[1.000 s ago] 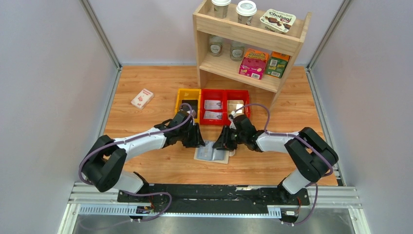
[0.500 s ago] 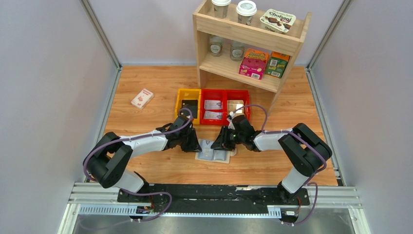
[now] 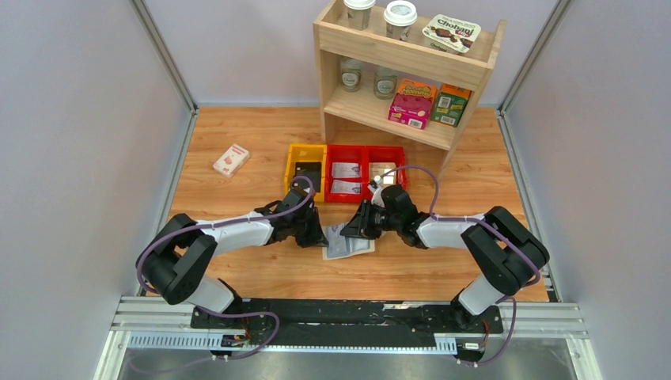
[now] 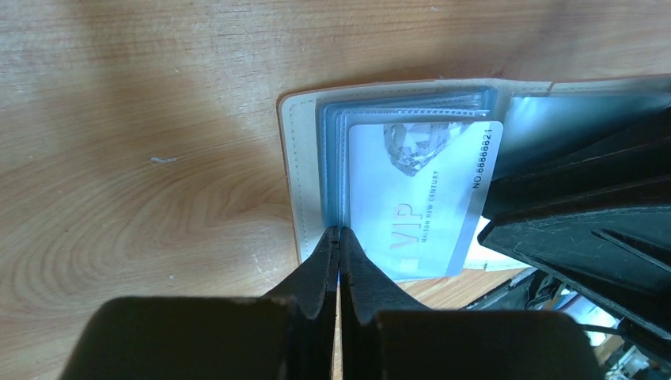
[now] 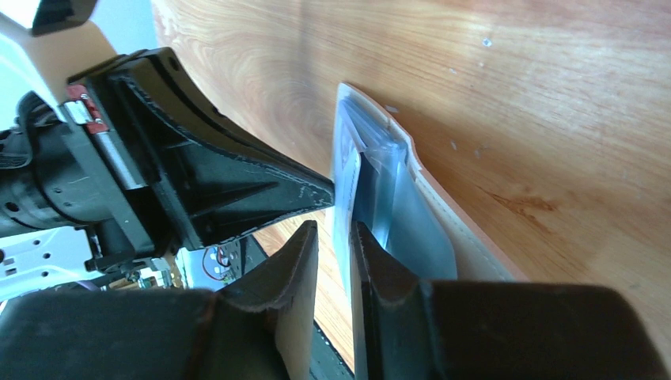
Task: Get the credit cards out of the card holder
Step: Remove the credit card from the card holder.
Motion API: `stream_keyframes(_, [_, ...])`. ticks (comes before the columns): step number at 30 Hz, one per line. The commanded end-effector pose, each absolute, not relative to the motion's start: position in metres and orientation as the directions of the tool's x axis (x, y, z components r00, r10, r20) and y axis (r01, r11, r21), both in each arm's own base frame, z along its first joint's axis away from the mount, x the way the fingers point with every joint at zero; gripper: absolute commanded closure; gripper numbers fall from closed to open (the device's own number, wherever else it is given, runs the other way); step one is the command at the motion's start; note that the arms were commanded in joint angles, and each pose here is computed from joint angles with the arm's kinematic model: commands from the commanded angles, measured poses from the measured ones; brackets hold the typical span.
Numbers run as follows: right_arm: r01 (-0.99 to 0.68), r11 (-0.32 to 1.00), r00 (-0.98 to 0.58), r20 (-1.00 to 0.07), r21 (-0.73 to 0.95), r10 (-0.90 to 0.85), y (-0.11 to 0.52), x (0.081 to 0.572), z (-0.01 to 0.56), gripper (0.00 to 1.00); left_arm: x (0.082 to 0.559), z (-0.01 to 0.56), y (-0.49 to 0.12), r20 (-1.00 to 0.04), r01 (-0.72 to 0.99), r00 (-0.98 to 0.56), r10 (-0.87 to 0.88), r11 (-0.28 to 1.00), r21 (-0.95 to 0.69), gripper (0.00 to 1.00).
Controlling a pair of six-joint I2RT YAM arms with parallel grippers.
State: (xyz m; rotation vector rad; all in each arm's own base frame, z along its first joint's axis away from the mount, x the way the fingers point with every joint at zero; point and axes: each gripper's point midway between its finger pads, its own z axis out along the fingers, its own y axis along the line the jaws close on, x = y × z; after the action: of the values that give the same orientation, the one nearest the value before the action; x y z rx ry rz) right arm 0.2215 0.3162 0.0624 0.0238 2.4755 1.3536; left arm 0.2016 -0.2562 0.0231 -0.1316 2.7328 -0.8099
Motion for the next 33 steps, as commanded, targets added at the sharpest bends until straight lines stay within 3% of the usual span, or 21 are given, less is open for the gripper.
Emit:
stream_keyframes(1, [-0.214,0.448,-0.939,-0.309,0.868,0.15,0.33,0.219,0.092,0.81,0.196,0.012,-0.255,-0.234,-0.01,-0.96,-0.152,0.856,-0.516,0.99])
stream_keyframes(8, [-0.227,0.427,-0.951,-0.293,0.875,0.096,0.344,0.211,0.08,0.83,0.196,0.011,-0.259,-0.228,-0.002,-0.964,-0.139,0.857,-0.516,1.0])
stream_keyframes(21, [-0.247,0.4,-0.954,-0.294,0.883,0.06,0.353,0.206,0.088,0.73,0.193,0.005,-0.253,-0.221,-0.002,-0.968,-0.116,0.889,-0.457,1.0])
stream_keyframes(33, [-0.276,0.372,-0.94,-0.33,0.887,0.091,0.332,0.203,0.104,0.86,0.191,-0.002,-0.249,-0.208,-0.011,-0.972,-0.111,0.903,-0.429,1.0])
